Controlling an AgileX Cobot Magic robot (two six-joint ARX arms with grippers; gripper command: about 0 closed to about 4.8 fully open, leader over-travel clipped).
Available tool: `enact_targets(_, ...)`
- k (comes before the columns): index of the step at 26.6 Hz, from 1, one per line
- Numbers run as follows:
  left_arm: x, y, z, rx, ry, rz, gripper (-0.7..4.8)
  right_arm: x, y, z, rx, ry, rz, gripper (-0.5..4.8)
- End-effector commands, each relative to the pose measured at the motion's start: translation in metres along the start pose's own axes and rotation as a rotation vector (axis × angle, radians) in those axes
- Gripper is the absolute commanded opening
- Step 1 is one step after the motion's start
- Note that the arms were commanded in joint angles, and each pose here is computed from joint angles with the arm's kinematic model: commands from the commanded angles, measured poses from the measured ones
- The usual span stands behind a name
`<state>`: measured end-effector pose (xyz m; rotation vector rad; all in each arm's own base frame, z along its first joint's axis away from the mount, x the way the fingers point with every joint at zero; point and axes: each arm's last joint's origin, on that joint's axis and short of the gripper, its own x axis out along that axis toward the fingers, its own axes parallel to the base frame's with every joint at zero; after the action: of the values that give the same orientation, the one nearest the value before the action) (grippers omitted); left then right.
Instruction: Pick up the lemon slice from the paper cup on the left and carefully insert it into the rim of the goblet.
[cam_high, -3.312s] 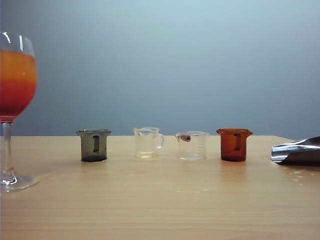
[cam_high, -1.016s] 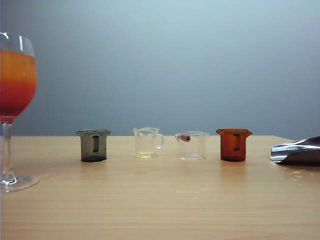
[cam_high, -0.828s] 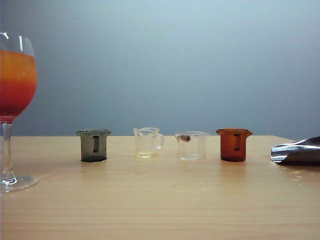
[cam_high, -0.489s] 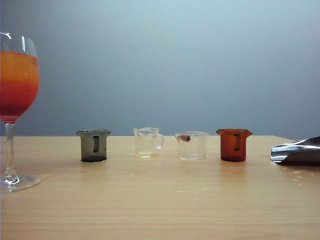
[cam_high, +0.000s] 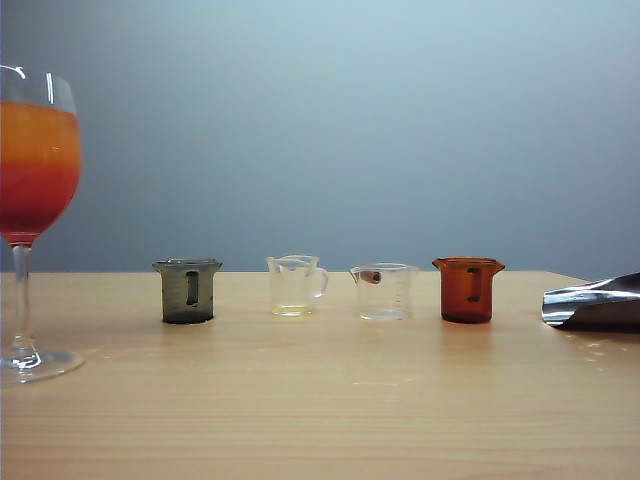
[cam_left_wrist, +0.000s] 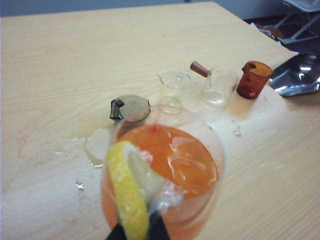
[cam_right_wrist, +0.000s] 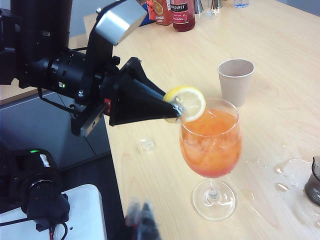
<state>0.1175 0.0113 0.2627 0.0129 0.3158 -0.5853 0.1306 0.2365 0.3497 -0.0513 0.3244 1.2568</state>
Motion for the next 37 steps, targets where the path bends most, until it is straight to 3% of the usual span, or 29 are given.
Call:
enact_targets(1,-0.001,0.001,0.006,-0.017,-0.041,0.001,-0.06,-0.001,0.001,0.002,-0.007,-0.015,0.003,-0.07)
enact_targets(23,0.000,0.001,0.003,-0.100,-0.013,0.024,-0.06,0.000,0.000,0.002,-0.007,-0.014,0.001,-0.07)
enact_targets(31,-0.005,-0.002,0.015,-0.065,-0.042,0.025,0.03,0.002,0.000,0.001,-0.005,-0.007,0.002,-0.07)
enact_targets(33,-0.006,-0.002,0.018,-0.056,-0.050,0.035,0.28,0.001,0.000,0.001,-0.005,-0.008,0.001,-0.07)
enact_targets(37,-0.006,-0.002,0.015,-0.077,-0.023,0.040,0.26,0.001,0.000,0.001,-0.006,-0.009,-0.002,-0.07)
